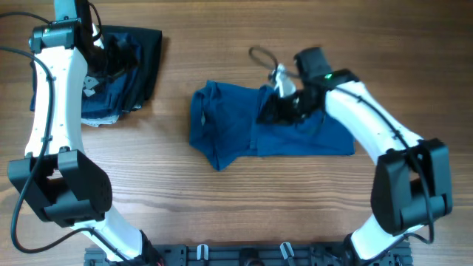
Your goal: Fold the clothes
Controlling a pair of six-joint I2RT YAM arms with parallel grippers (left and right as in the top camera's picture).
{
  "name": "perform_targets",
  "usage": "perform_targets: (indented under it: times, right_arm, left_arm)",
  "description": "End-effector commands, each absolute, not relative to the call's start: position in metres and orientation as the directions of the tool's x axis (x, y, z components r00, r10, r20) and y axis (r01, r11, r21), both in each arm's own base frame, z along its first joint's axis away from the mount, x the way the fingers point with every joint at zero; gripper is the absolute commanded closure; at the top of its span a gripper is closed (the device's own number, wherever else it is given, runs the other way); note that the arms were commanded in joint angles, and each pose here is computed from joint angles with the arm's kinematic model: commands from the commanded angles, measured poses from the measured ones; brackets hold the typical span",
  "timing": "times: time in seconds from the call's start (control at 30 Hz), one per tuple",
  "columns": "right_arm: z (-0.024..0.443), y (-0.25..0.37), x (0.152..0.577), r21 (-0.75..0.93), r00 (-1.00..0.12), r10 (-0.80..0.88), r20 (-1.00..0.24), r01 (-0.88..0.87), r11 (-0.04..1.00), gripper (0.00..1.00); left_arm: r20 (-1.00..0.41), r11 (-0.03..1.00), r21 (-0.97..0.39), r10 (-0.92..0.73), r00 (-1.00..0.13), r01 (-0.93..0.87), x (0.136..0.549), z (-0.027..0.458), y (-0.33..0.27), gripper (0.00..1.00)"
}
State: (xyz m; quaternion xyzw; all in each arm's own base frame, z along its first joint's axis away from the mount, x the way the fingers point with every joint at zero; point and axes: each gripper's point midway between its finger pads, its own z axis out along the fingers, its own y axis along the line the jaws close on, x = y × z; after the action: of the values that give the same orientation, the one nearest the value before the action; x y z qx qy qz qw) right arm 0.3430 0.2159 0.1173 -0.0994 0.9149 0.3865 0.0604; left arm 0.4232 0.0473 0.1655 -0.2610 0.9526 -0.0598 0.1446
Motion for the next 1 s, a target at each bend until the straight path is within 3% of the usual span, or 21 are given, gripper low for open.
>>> perform_targets:
  times: [0.0,0.07,0.1,0.13,0.17,0.3,0.43,0.53,0.57,0.67,0.8,0.97]
  right_arm:
    - [0.181,0.201,0.378,0.651,-0.902,-0.1,-0.419,-0.376,0.659,0.82]
    - [0.174,0.183,0.388,0.586,-0.903,-0.069,-0.424,-0.331,0.74,0.74]
    - [0.165,0.169,0.393,0.532,-0.907,-0.056,-0.418,-0.294,0.794,0.73]
    - [0.15,0.139,0.4,0.42,-0.917,-0.009,-0.398,-0.191,0.887,0.67]
    - [0.144,0.119,0.404,0.361,-0.923,0.041,-0.384,-0.108,0.926,0.67]
    - [0.136,0.063,0.41,0.262,-0.916,0.139,-0.376,0.039,0.964,0.56]
    - [0.132,0.012,0.412,0.203,-0.9,0.22,-0.377,0.151,0.967,0.53]
    - [0.131,-0.024,0.414,0.17,-0.877,0.281,-0.39,0.231,0.958,0.45]
    - [0.131,-0.033,0.414,0.165,-0.873,0.287,-0.395,0.24,0.957,0.38]
    - [0.13,-0.057,0.412,0.153,-0.857,0.33,-0.396,0.293,0.944,0.0]
    - [0.13,-0.068,0.41,0.153,-0.846,0.358,-0.396,0.323,0.934,0.0]
    - [0.13,-0.068,0.41,0.153,-0.846,0.358,-0.396,0.323,0.934,0.0]
  left_arm:
    - [-0.227,0.854,-0.291,-0.5,-0.836,-0.432,0.423,0.177,0.029,0.1]
    - [-0.197,0.843,-0.363,-0.485,-0.852,-0.396,0.425,0.18,0.01,0.17]
    - [-0.184,0.84,-0.398,-0.467,-0.865,-0.369,0.425,0.182,-0.002,0.26]
    - [-0.175,0.846,-0.439,-0.412,-0.894,-0.303,0.424,0.185,-0.024,0.44]
    - [-0.171,0.849,-0.445,-0.393,-0.904,-0.285,0.423,0.186,-0.033,0.5]
    - [-0.121,0.88,-0.432,-0.275,-0.954,-0.199,0.403,0.182,-0.085,0.44]
    - [-0.076,0.901,-0.423,-0.139,-0.987,-0.094,0.377,0.176,-0.143,0.43]
    - [-0.044,0.905,-0.423,-0.075,-0.996,-0.05,0.358,0.169,-0.185,0.4]
    - [-0.033,0.904,-0.425,-0.062,-0.998,-0.042,0.35,0.165,-0.202,0.37]
    - [-0.015,0.898,-0.438,-0.055,-0.998,-0.043,0.335,0.154,-0.239,0.35]
    - [-0.039,0.909,-0.398,-0.151,-0.988,-0.123,0.33,0.137,-0.266,0.37]
    - [-0.112,0.929,-0.322,-0.232,-0.966,-0.185,0.321,0.122,-0.285,0.51]
